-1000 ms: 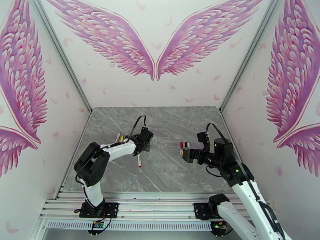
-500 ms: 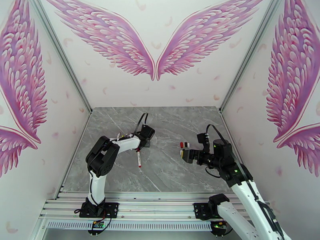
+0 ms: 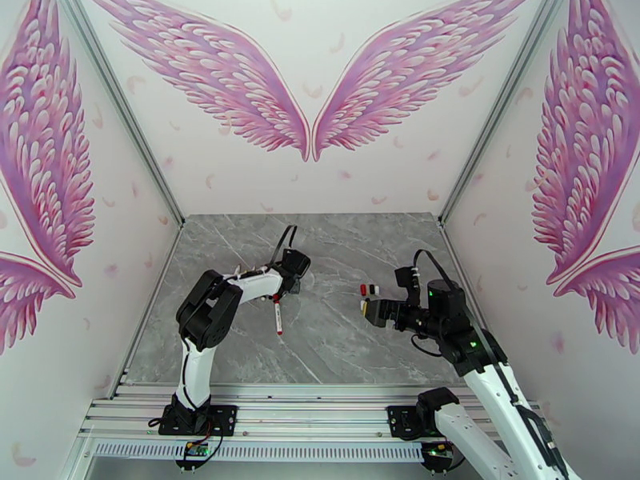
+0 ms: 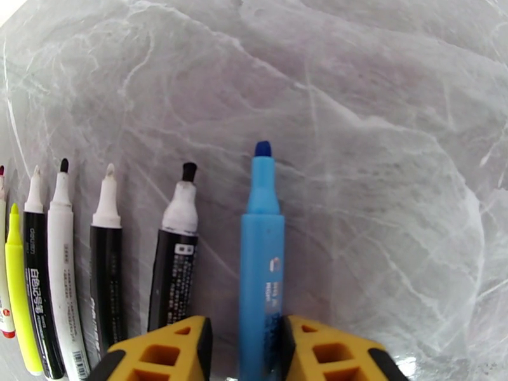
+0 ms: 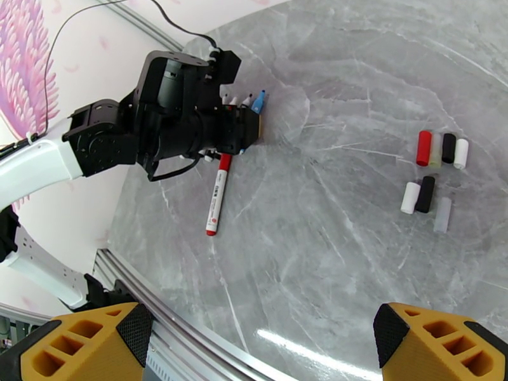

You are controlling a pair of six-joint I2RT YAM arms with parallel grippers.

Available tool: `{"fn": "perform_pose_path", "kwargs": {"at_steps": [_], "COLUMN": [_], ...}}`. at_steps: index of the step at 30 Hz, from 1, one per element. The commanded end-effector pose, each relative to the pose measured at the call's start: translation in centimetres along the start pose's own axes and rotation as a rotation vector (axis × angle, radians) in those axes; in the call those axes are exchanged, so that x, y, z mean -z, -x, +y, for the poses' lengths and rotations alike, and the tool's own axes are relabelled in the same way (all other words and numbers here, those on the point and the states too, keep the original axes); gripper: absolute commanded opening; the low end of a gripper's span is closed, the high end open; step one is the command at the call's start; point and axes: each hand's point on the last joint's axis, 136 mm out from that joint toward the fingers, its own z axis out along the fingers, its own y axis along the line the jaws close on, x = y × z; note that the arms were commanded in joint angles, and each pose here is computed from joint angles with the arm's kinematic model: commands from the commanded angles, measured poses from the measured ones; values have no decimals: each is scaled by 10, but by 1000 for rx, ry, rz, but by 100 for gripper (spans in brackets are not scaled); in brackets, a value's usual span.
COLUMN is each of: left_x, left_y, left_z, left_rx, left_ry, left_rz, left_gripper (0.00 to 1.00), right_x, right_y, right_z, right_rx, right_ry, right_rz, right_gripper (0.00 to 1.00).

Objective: Open the pen caps

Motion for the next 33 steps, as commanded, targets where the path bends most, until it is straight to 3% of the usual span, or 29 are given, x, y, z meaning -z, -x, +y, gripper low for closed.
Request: {"fn": "perform_pose_path", "kwargs": {"at_steps": [1,6,15,22,33], "left_x": [21,61,111,116,90], "left_y": [13,17,-37,-78,-90], "left_z": [-1,-5,8,26,19], "left_rx": [19,48,162,324,333], "left_ry": [-26,-72,-98,-94,-174], "left_rz": [-27,-87,-59,21,120], "left_gripper": [37,37,41,42,38], "right_x": [-1,-9,-13,-14,-11], "right_y": [-4,-12,-17,-20,-22], "right_z": [-1,3,1,1,5], "right_rx": [-9,-11,-17,-22,-15], "right_ry": [2,65,72,82,97], "right_rz": [2,29,41,49,50], "right_gripper": [99,99,99,99,99]}}
